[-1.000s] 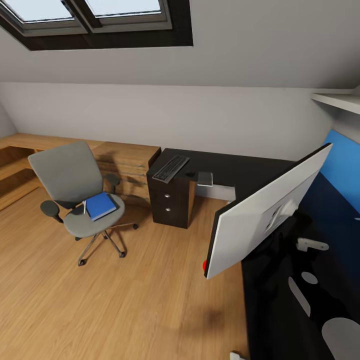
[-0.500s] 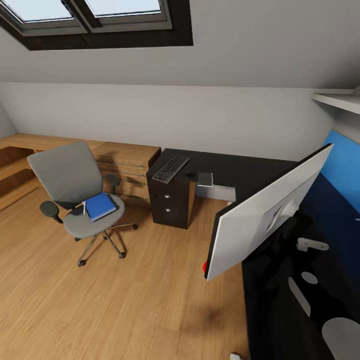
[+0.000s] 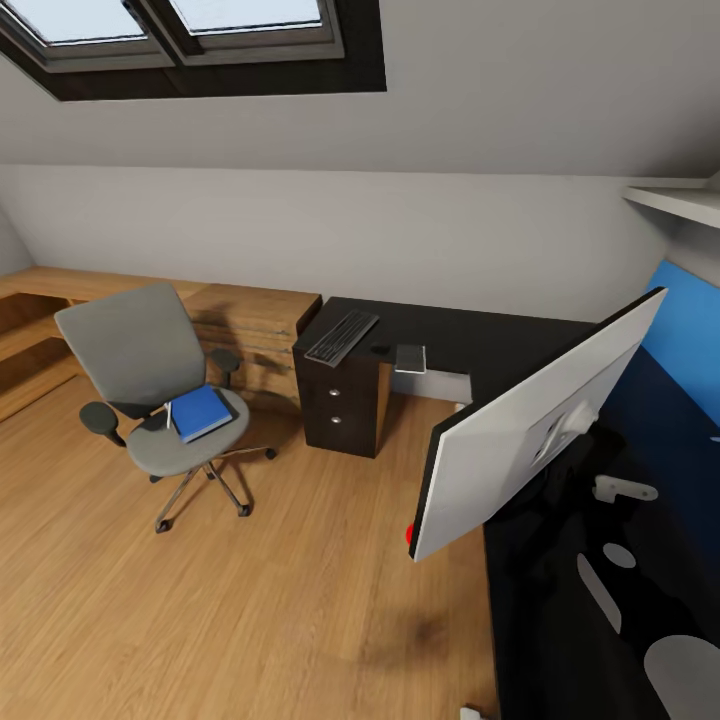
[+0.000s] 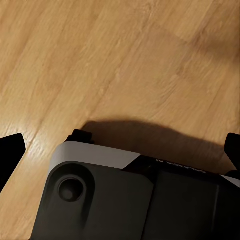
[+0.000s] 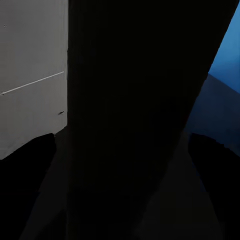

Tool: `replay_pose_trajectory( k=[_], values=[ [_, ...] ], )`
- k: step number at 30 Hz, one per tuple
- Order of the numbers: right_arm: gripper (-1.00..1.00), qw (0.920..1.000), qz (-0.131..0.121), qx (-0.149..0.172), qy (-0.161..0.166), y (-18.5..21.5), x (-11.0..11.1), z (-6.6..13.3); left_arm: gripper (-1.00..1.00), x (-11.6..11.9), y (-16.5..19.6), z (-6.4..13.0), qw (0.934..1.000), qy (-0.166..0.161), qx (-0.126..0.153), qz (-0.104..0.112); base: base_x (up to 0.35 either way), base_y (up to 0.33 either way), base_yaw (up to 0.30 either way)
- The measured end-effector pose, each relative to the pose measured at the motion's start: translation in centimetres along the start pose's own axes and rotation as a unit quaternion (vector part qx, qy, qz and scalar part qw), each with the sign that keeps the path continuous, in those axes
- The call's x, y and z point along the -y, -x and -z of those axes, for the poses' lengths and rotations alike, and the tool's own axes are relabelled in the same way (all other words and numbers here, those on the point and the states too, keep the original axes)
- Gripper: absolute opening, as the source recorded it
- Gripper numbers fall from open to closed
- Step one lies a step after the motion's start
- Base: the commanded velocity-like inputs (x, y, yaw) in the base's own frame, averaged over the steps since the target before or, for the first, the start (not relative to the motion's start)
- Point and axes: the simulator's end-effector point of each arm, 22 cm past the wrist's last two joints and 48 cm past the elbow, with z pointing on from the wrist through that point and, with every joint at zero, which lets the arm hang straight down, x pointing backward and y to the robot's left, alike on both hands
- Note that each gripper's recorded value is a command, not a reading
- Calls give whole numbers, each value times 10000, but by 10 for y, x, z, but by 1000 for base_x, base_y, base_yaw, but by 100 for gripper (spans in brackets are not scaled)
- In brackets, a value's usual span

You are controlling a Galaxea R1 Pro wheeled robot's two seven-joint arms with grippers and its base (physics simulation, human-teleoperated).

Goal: In the bedroom, organize the workspace by keeping the computer under the desk, ensuring the monitor is on the desk, placing the keyboard on the desk next to the monitor, placing the mouse on the desk next to the keyboard, moving the folder from the swivel chair onto the desk next to the mouse, stacking the notebook on top of the folder with the pen on top of the notebook, and positioning the swivel chair next to the desk.

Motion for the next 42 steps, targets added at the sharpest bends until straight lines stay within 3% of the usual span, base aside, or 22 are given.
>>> replay_pose_trajectory(
  k=[42],
  values=[
    [-100,10000,-6,16,-24,2,-3,0,100,-5,-5,1,10000,47,34,8,-38,-22,0]
  ],
)
